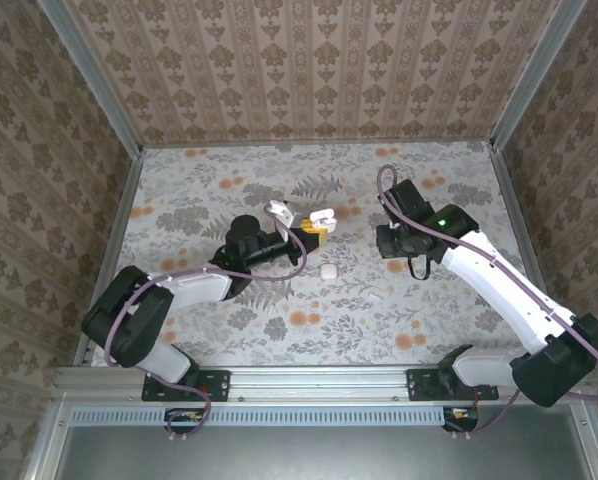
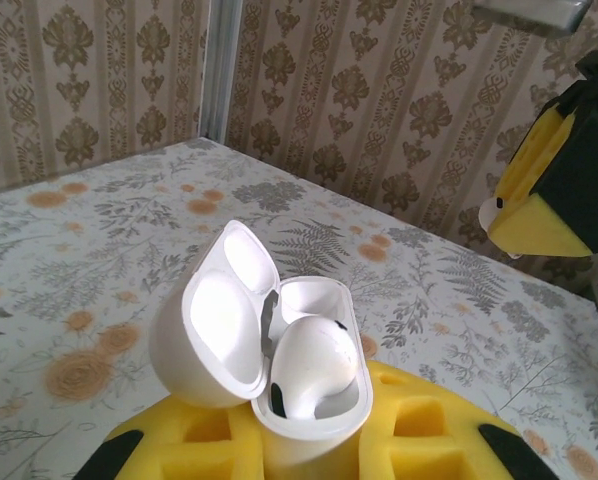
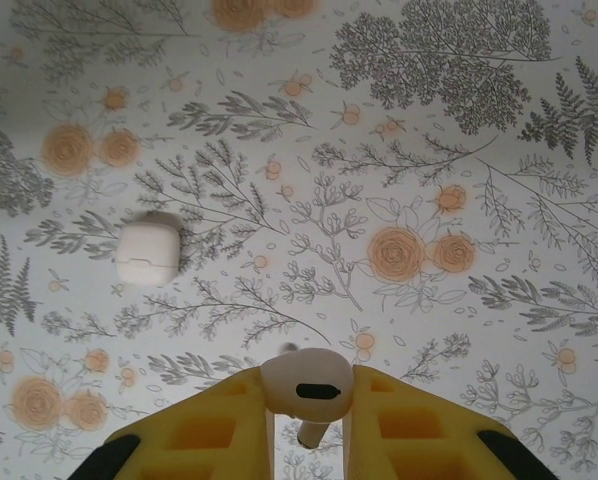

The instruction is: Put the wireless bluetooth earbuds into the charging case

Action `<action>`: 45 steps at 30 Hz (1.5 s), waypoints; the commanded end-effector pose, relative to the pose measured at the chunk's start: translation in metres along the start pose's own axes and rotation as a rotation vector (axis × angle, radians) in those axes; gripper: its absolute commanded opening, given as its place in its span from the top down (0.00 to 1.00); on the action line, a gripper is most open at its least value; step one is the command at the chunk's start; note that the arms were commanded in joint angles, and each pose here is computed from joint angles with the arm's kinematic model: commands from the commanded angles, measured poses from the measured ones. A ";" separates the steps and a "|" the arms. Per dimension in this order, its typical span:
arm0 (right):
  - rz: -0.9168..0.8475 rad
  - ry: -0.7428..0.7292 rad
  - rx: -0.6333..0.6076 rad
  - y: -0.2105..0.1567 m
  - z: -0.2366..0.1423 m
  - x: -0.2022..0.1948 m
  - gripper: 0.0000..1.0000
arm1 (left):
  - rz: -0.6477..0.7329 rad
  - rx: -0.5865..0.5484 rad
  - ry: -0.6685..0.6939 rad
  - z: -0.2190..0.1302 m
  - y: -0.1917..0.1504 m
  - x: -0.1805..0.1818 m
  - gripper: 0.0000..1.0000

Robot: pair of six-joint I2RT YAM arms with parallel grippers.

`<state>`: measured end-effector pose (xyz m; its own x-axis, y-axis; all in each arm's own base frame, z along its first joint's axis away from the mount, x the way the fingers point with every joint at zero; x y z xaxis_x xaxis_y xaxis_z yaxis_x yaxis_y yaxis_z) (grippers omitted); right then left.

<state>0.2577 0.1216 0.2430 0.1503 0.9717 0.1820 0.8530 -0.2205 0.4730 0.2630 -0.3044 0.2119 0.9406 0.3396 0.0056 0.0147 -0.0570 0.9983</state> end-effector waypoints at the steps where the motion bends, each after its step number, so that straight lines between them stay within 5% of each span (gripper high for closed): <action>1: 0.034 0.040 -0.049 0.003 -0.011 0.002 0.80 | -0.004 -0.109 -0.050 0.005 0.021 -0.008 1.00; 19: -0.050 0.240 -0.342 0.036 -0.059 0.046 0.81 | -0.004 -0.088 -0.131 0.023 0.029 -0.027 1.00; 45: -0.140 0.293 -0.354 0.036 -0.055 0.084 0.81 | -0.031 -0.050 -0.145 0.014 0.069 -0.045 1.00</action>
<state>0.2712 0.1903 0.3170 -0.1482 0.9339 0.3255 0.6513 -0.1555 0.7427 0.2298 -0.3367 0.2494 0.9762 0.2113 -0.0489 0.0632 -0.0618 0.9961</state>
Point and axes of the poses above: each hand's point on the last joint's axis, 136 mm out from that joint toward the fingers, its own z axis out along the fingers, its own x axis along the line the jaws close on, y = z × x, the point moved 4 cm from there along -z, back along the fingers, and after that the axes turned 14 degrees about z, right-handed, at the moved point
